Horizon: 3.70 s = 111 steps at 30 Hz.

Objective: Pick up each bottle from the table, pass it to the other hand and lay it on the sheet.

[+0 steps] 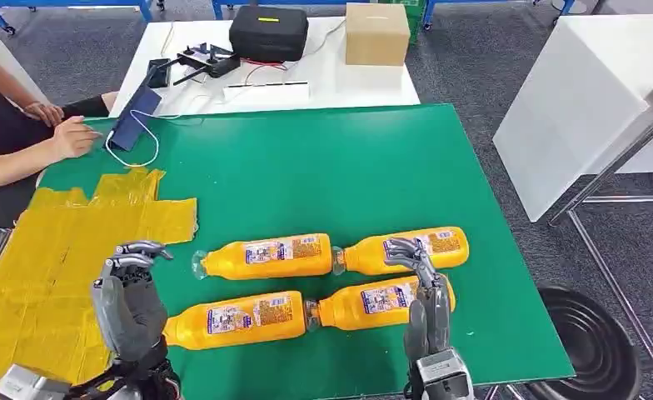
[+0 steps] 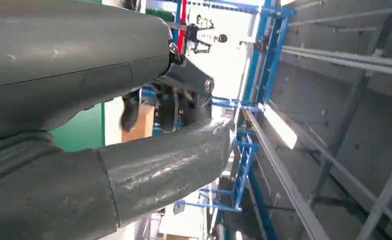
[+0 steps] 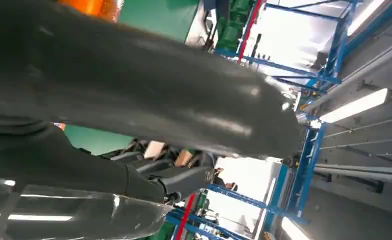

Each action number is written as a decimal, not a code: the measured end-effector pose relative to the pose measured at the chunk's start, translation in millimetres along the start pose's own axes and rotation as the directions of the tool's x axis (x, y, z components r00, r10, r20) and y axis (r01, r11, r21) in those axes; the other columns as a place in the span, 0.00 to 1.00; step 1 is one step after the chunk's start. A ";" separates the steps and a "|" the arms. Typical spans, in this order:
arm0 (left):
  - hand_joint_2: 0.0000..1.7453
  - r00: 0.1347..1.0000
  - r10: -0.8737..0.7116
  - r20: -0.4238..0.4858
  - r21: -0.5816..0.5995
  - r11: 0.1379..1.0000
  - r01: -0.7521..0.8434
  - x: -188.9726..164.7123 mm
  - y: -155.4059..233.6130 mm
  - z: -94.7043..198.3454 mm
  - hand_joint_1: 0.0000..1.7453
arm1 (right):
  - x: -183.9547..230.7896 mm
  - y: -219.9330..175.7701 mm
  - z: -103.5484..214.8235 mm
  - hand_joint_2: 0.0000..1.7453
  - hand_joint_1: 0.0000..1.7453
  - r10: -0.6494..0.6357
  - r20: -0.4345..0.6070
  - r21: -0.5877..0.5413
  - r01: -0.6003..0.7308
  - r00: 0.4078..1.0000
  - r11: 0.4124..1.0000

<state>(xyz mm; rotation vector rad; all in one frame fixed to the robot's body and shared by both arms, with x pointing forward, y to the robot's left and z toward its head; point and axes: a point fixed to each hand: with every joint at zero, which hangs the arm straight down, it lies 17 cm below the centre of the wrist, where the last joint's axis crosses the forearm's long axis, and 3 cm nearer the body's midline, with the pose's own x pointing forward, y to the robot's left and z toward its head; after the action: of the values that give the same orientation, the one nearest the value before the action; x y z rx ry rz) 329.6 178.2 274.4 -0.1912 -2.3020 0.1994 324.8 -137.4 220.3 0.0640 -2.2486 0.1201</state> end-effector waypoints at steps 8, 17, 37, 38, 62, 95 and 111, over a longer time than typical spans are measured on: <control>0.00 1.000 -0.030 -0.009 0.040 0.999 0.030 -3.9 12.4 0.2 0.00 | -4.4 21.1 2.1 1.00 0.00 0.083 -0.032 0.056 -0.081 0.996 0.995; 0.00 0.999 -0.015 -0.028 0.026 1.000 0.016 -13.8 7.7 0.6 0.00 | -62.0 116.6 27.2 1.00 0.00 0.331 -0.151 0.440 -0.236 0.931 0.866; 0.00 0.997 0.021 -0.069 -0.003 1.000 -0.021 -40.5 -5.1 -4.6 0.00 | -108.9 263.4 82.2 1.00 0.00 0.426 -0.088 0.851 -0.154 0.900 0.501; 0.00 0.997 0.025 -0.070 -0.001 1.000 -0.025 -41.2 -5.3 -4.9 0.00 | -115.0 263.3 86.5 1.00 0.00 0.447 -0.089 0.863 -0.155 0.890 0.481; 0.00 0.995 0.044 -0.092 -0.004 0.999 -0.045 -50.8 -6.2 -3.5 0.00 | -206.6 229.6 127.0 1.00 1.00 0.736 0.170 0.964 -0.267 0.656 0.015; 1.00 0.978 -0.183 -0.096 0.545 0.813 0.206 -8.3 128.7 9.5 0.00 | -78.3 199.9 48.9 1.00 1.00 0.143 -0.338 0.476 0.038 0.930 0.879; 1.00 0.913 0.356 -0.200 0.007 0.932 -0.362 -42.5 2.6 29.0 0.00 | -54.7 187.8 32.5 1.00 1.00 0.002 -0.311 0.415 0.134 0.950 0.900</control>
<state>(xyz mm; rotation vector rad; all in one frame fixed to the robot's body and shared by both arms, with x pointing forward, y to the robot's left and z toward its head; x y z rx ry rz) 336.7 169.8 224.1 -0.6257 -2.0561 0.3171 317.7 46.0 145.3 0.3387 -1.8706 0.5556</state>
